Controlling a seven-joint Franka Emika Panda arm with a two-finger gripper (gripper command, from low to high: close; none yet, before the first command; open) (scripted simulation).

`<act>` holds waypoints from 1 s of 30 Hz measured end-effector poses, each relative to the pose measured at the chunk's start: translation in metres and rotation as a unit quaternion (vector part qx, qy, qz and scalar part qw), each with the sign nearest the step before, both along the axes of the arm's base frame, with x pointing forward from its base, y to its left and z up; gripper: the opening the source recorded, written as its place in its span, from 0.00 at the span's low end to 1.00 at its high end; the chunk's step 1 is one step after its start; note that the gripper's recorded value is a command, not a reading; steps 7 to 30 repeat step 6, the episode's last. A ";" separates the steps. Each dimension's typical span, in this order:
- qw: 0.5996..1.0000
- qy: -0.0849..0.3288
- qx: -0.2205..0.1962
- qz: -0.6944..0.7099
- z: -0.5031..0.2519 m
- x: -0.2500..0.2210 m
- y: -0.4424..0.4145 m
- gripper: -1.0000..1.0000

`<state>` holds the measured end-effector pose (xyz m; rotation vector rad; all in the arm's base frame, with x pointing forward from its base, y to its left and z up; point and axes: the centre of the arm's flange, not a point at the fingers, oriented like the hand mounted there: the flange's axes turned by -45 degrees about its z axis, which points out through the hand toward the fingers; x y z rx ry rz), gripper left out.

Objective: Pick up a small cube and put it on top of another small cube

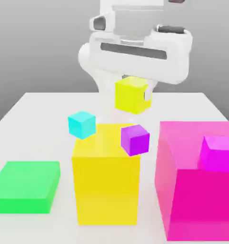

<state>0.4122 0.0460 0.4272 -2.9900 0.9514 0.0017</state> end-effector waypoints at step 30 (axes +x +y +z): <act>1.000 0.000 0.000 0.000 -0.013 -0.001 0.000 1.00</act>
